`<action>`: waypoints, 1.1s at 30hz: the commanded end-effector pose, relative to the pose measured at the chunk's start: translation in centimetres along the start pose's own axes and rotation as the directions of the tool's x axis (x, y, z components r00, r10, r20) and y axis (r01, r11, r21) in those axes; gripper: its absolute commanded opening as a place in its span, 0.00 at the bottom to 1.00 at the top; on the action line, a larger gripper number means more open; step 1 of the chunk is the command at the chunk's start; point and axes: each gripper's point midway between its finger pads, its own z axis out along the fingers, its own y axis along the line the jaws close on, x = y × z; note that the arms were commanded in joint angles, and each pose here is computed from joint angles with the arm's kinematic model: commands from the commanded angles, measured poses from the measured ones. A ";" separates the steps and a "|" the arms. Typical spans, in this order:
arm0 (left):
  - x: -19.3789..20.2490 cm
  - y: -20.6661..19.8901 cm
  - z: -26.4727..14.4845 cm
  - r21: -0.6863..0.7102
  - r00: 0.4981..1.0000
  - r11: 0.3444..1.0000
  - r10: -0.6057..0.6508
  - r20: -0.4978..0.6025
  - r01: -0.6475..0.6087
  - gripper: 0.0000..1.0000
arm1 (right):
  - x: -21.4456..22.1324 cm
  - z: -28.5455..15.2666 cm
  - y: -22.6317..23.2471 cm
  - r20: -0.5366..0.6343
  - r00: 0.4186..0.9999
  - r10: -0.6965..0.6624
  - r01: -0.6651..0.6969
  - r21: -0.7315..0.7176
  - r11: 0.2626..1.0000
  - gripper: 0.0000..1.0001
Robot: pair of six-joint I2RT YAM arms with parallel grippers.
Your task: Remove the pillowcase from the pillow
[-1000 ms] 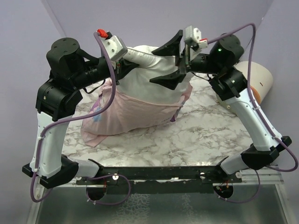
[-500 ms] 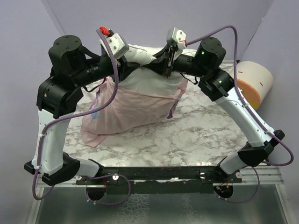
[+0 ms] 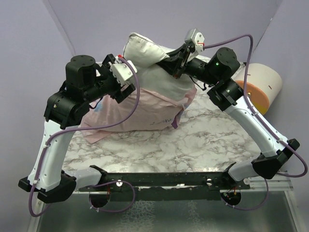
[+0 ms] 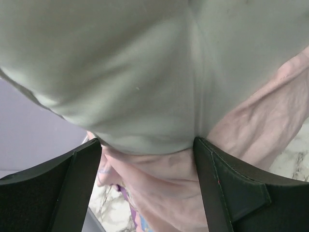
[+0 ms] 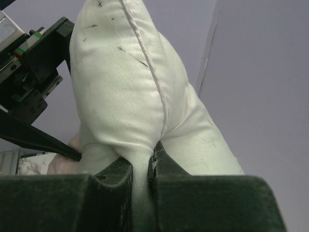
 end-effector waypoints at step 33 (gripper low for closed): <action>2.1 0.2 -4.4 0.187 0.974 0.957 -0.224 0.003 0.220 0.75 | -6.7 -3.9 -4.5 0.113 0.982 -0.154 0.120 0.261 0.958 0.01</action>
